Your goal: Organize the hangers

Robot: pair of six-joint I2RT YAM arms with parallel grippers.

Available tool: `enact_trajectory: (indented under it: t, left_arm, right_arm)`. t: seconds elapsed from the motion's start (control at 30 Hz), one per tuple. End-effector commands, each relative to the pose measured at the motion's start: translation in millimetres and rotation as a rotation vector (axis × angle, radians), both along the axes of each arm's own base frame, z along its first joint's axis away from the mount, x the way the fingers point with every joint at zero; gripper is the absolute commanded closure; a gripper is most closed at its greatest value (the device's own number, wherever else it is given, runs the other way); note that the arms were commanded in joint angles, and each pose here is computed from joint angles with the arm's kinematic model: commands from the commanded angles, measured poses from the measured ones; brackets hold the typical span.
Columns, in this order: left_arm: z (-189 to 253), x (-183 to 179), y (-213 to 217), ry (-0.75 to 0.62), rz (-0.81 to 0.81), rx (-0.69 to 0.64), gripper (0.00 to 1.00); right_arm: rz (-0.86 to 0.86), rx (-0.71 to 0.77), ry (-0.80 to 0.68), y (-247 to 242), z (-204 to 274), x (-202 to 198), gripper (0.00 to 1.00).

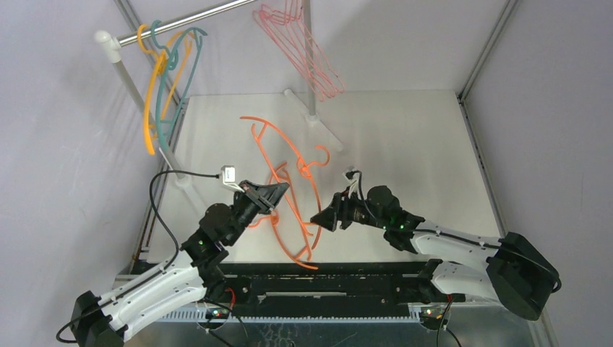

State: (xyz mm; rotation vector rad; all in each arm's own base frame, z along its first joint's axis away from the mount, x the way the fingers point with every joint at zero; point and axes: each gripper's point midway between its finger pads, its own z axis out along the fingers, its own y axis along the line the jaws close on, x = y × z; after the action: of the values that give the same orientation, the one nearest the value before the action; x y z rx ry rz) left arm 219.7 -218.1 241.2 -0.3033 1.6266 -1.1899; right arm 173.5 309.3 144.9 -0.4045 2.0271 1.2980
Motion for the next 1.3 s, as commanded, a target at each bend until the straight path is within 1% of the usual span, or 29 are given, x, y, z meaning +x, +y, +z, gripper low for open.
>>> enact_trajectory:
  t: [0.0,0.13,0.2,0.23,0.27,0.3,0.33,0.47,0.5,0.53,0.6,0.67,0.7,0.73,0.83,1.0,1.1,1.2,1.27]
  left_arm:
    - [28,-2,-4,-0.072,-0.021,-0.073,1.0]
    - [24,-1,-7,-0.068,-0.026,-0.072,1.0]
    - [21,0,-8,-0.069,-0.026,-0.061,1.0]
    - [20,1,-8,-0.069,-0.023,-0.053,1.0]
    - [16,3,-7,-0.066,-0.014,-0.04,1.0]
    - [14,3,-6,-0.064,-0.009,-0.028,1.0]
    - [10,5,-6,-0.061,-0.004,-0.013,1.0]
    - [-7,9,-4,-0.037,0.014,0.065,1.0]
    - [-14,10,-4,-0.027,0.016,0.102,0.94]
    - [-22,11,-3,-0.011,0.022,0.141,0.73]
    - [-39,12,0,0.009,0.03,0.21,0.37]
    - [-58,14,8,0.043,0.06,0.265,0.11]
    - [-67,15,13,0.06,0.083,0.291,0.04]
    - [-76,15,19,0.079,0.103,0.315,0.01]
    - [-95,14,31,0.108,0.14,0.37,0.01]
    - [-98,8,37,0.086,0.135,0.369,0.01]
    - [-82,2,30,0.006,0.081,0.336,0.01]
    - [-60,-7,23,-0.075,0.023,0.281,0.0]
    - [-49,-10,22,-0.118,0.005,0.281,0.01]
  right_arm:
    - [0.038,0.095,-0.026,10,19,0,0.35]
    - [0.075,0.182,-0.048,23,35,0,0.35]
    - [0.099,0.213,-0.058,28,43,0,0.39]
    - [0.116,0.225,-0.063,31,46,-1,0.46]
    - [0.133,0.229,-0.067,33,48,-2,0.61]
    - [0.151,0.228,-0.069,36,49,-3,0.82]
    - [0.157,0.226,-0.065,37,49,-3,0.99]
    - [0.119,0.188,-0.062,35,42,1,1.0]
    - [0.094,0.169,-0.06,32,40,4,1.0]
    - [0.065,0.146,-0.065,29,37,7,1.0]
    - [0.003,0.085,-0.091,22,34,12,1.0]
    - [-0.068,-0.01,-0.142,15,31,16,1.0]
    - [-0.098,-0.061,-0.172,11,31,18,1.0]
    - [-0.151,-0.104,-0.205,5,35,23,1.0]
    - [-0.237,-0.204,-0.245,-9,39,29,1.0]
    - [-0.41,-0.373,-0.312,-30,54,52,1.0]
    - [-0.478,-0.435,-0.325,-37,59,69,1.0]
    - [-0.521,-0.442,-0.367,-37,69,84,1.0]
    - [-0.536,-0.445,-0.386,-35,76,91,1.0]
